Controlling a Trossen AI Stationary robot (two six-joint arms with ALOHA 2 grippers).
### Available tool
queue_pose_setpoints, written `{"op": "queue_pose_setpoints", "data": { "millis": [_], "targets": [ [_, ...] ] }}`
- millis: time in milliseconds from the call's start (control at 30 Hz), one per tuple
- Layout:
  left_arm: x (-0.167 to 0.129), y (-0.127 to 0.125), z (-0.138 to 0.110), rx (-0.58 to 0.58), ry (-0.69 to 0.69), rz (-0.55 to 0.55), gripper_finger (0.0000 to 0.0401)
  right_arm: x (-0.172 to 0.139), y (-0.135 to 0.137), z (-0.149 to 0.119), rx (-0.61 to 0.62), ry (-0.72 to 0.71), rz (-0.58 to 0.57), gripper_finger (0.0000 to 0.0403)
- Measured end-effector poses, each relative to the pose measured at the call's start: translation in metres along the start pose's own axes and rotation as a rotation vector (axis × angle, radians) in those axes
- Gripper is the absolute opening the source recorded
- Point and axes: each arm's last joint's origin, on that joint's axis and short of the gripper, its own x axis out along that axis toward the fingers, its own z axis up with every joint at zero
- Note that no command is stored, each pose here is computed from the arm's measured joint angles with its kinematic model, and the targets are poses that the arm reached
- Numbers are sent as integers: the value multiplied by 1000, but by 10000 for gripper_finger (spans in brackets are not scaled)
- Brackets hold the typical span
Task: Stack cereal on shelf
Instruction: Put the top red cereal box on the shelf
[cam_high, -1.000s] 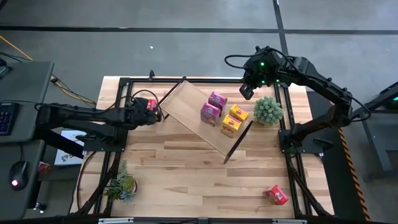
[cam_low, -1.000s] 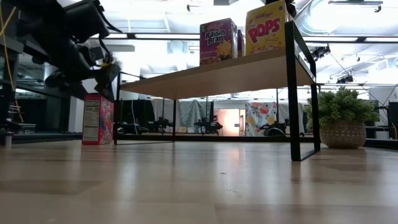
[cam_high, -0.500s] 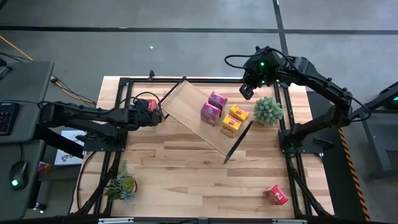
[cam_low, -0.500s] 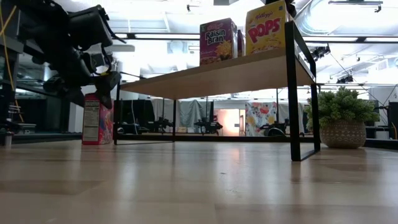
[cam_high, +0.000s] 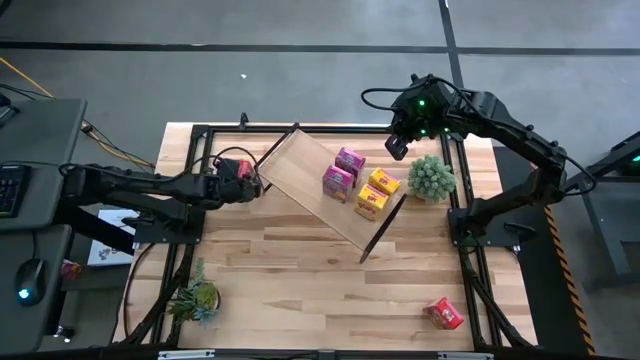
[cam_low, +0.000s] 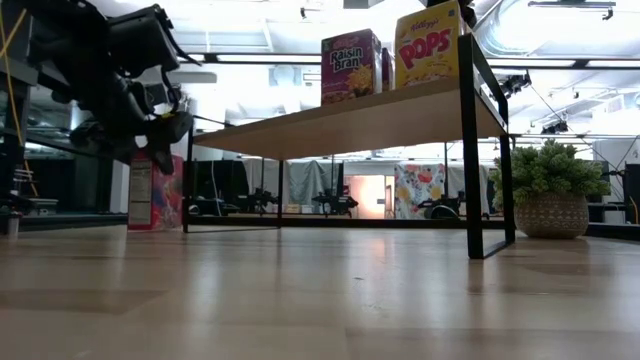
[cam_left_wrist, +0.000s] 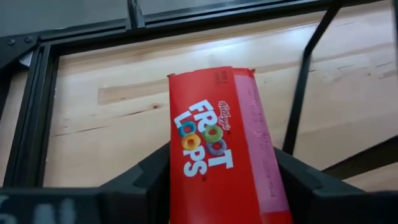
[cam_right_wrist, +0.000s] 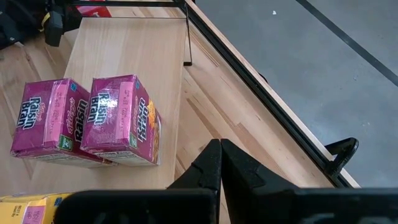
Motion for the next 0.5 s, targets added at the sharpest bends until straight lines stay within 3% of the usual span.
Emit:
{"op": "queue_pose_setpoints", "data": {
  "millis": [300,500],
  "targets": [
    [-19,14,7,58,70,-134,164,0,0,1,2,-6,1,0],
    [-35,32,2,96,233,-260,163,0,0,1,2,-6,1,0]
  ]
}}
